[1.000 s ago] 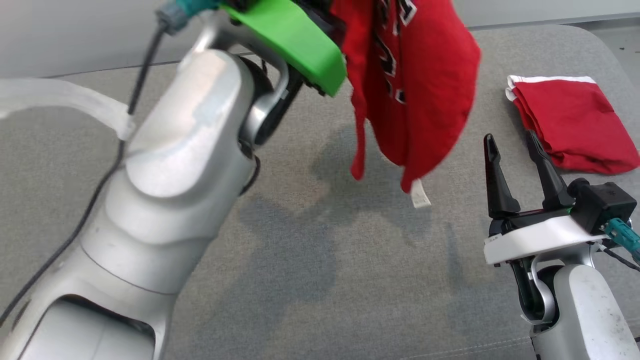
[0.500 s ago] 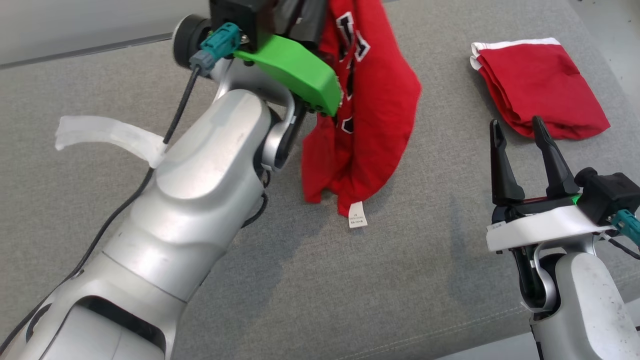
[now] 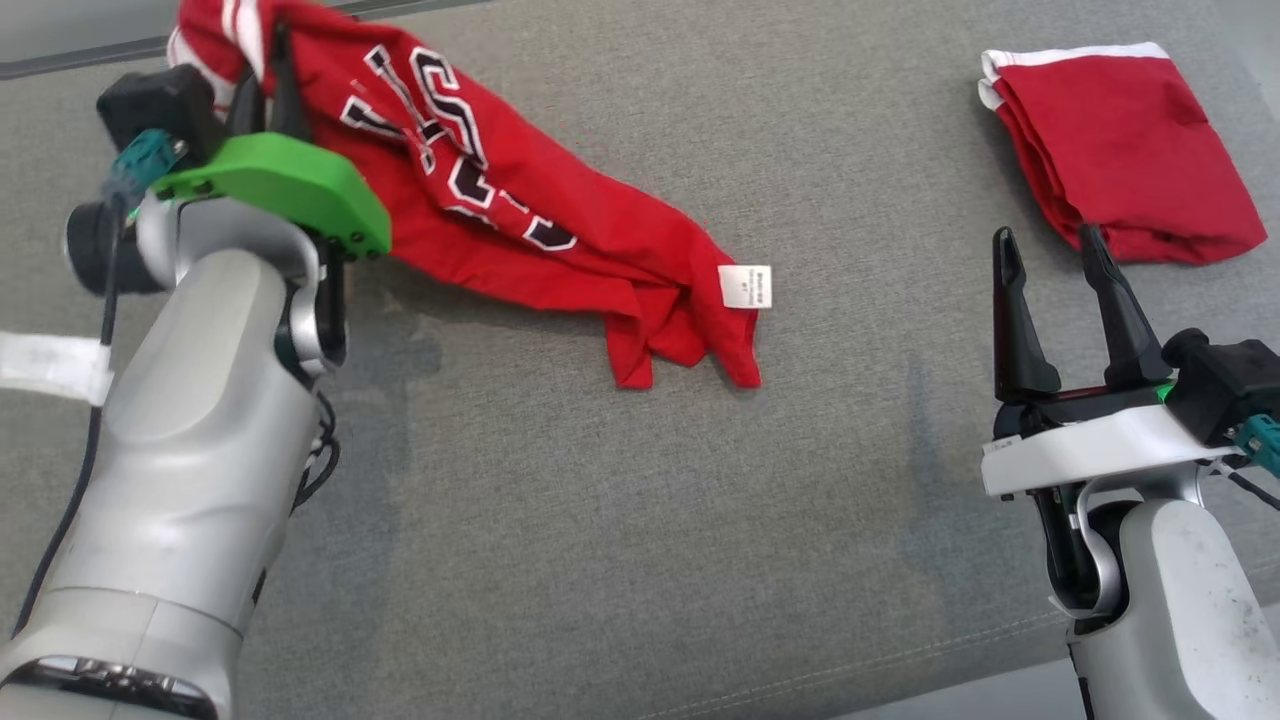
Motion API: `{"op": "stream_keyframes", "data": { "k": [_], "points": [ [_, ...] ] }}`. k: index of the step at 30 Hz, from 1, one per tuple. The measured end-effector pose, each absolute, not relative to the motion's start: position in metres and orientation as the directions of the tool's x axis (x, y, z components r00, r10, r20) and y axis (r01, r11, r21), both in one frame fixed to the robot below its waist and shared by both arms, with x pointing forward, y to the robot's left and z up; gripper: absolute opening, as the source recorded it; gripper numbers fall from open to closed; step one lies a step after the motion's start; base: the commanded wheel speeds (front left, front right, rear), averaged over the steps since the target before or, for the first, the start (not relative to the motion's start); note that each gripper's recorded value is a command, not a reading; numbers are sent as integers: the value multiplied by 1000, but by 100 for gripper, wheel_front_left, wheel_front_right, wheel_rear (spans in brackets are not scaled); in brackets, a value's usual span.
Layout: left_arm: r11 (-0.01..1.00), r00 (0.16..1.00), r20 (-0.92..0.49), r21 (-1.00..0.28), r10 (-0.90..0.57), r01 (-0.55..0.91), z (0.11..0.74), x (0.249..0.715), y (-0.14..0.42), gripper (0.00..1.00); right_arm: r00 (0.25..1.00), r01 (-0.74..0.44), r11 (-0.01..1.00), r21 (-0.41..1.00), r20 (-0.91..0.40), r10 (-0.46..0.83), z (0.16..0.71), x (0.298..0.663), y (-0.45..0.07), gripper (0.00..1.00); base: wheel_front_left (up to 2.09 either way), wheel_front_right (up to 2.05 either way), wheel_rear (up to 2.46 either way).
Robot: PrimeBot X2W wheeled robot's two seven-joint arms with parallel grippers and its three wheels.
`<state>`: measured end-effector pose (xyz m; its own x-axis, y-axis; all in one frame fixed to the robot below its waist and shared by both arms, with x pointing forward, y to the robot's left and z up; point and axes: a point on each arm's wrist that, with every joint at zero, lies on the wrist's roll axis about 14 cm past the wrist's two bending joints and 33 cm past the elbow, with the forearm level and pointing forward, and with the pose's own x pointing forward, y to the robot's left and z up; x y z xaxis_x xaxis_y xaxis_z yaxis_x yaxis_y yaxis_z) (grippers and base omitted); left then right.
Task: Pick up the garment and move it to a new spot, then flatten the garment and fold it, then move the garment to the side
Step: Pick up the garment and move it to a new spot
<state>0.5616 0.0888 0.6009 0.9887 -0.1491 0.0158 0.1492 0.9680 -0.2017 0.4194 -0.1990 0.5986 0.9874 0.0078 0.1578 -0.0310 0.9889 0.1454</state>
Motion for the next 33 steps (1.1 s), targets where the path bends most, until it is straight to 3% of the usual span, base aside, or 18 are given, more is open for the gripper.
{"op": "stream_keyframes", "data": {
  "k": [10, 15, 16, 17, 18, 33],
  "points": [
    [981, 980, -180, -161, 81, -111, 529, 534, 174, 0, 986, -96, 984, 151, 153, 73, 597, 429, -176, 100, 0, 0, 0],
    [977, 964, -240, -144, 118, -156, 509, 527, 185, 0, 986, -106, 983, 150, 146, 84, 595, 428, -172, 100, 0, 0, 0],
    [978, 964, -243, -149, 110, -149, 508, 526, 182, 27, 986, -108, 983, 151, 145, 86, 595, 428, -171, 100, 0, 0, 0],
    [978, 965, -242, -156, 102, -142, 508, 527, 180, 73, 986, -108, 983, 151, 144, 86, 595, 428, -171, 100, 0, 0, 0],
    [977, 967, -237, -166, 90, -132, 510, 529, 178, 100, 986, -107, 983, 151, 142, 86, 594, 427, -171, 100, 0, 0, 0],
    [972, 996, -86, -234, 16, -36, 561, 522, 167, 100, 986, -143, 977, 158, 104, 128, 587, 417, -156, 100, 0, 0, 0]
  ]
}}
